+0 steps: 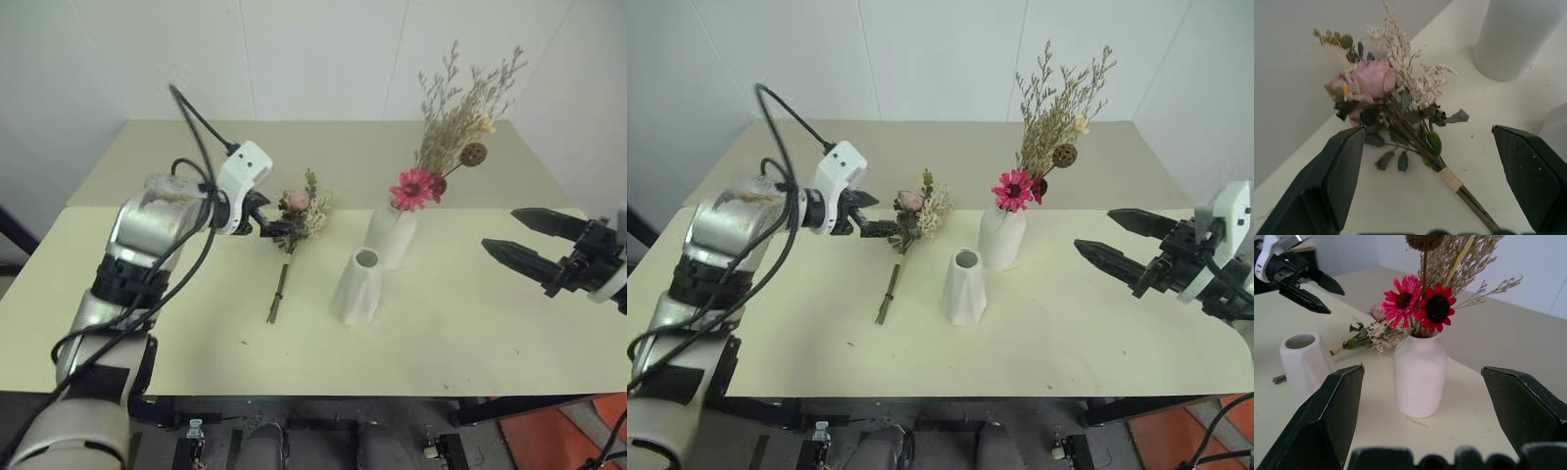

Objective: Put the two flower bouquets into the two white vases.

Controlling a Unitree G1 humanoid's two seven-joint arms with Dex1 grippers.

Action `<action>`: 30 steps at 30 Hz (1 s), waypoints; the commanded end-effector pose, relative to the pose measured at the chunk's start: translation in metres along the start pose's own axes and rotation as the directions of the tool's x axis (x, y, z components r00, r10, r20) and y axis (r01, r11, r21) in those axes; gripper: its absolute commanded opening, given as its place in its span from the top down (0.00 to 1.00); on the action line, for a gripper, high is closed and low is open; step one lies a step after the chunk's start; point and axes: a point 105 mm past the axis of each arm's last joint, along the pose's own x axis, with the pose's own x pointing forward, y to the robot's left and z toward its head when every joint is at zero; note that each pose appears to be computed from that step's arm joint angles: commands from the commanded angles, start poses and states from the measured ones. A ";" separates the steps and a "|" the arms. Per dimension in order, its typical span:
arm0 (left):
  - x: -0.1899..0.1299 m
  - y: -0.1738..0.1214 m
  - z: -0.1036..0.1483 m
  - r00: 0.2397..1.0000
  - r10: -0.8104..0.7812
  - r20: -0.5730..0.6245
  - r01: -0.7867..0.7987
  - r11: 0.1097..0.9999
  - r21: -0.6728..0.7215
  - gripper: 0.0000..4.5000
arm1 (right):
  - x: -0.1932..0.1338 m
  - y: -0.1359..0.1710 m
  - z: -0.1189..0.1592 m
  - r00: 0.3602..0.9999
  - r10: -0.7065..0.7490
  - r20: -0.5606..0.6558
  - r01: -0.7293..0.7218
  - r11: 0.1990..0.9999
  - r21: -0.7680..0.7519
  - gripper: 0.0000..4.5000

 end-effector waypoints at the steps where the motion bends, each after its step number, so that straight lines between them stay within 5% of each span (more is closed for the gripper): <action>1: 0.003 0.000 0.000 0.991 0.017 -0.131 -0.033 0.992 -0.121 0.00 | 0.000 0.001 0.013 0.999 0.023 0.029 -0.021 0.998 -0.057 0.00; 6: 0.017 -0.002 -0.009 0.965 0.003 -0.263 -0.067 0.970 -0.234 0.00 | -0.002 0.000 0.015 0.999 0.050 0.018 -0.049 0.996 -0.075 0.00; 16: 0.061 -0.015 -0.043 0.917 0.015 -0.399 -0.119 0.964 -0.236 0.00 | -0.002 0.002 0.018 0.998 0.065 0.023 -0.063 0.994 -0.090 0.00; 25: 0.070 -0.010 -0.064 0.901 0.036 -0.431 -0.156 0.956 -0.247 0.53 | -0.008 0.004 0.019 0.999 0.051 0.019 -0.050 0.995 -0.089 0.00; 30: 0.060 0.023 -0.029 0.953 0.204 -0.222 -0.266 0.916 -0.300 0.87 | -0.008 0.005 0.018 0.999 0.050 0.018 -0.049 0.995 -0.086 0.00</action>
